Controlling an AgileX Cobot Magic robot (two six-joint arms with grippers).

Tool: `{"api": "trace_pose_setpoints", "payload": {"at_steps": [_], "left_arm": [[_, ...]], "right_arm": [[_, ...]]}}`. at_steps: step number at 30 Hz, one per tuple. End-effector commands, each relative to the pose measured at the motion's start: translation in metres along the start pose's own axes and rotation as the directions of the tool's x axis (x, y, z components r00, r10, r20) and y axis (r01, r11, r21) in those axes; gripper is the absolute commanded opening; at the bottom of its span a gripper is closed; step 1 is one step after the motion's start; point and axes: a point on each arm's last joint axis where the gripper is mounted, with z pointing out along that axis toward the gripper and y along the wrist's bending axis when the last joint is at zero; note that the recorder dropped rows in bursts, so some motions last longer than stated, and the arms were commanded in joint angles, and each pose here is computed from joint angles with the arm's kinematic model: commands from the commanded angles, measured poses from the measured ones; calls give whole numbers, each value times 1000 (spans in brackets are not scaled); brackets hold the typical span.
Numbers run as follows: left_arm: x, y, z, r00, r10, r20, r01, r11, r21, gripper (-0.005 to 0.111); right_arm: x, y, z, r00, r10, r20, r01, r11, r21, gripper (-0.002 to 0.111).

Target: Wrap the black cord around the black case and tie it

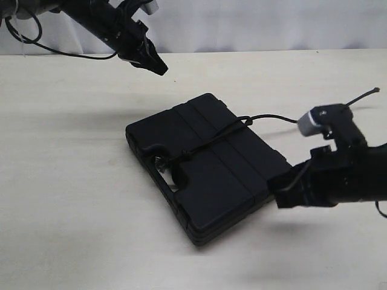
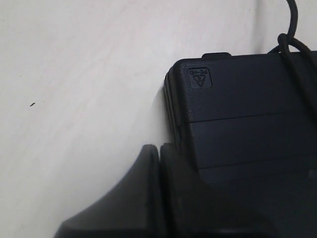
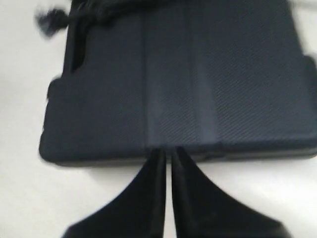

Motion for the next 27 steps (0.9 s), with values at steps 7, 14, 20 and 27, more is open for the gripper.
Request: {"api": "trace_pose_setpoints", "payload": {"at_steps": [7, 14, 20, 27], "left_arm": [[-3, -1, -4, 1000, -13, 9, 13, 1000, -2, 0], [-4, 0, -4, 1000, -13, 14, 13, 1000, -11, 0], [-4, -1, -4, 1000, -11, 14, 11, 1000, -11, 0], [-3, -2, -4, 1000, -11, 7, 11, 1000, 0, 0]], "right_arm": [[23, 17, 47, 984, -75, -160, 89, 993, 78, 4], [11, 1, 77, 983, -36, -180, 67, 984, 168, 4], [-15, -4, 105, 986, -15, -167, 42, 987, 156, 4], [-40, -9, 142, 984, -26, -175, 44, 994, 100, 4]]}}
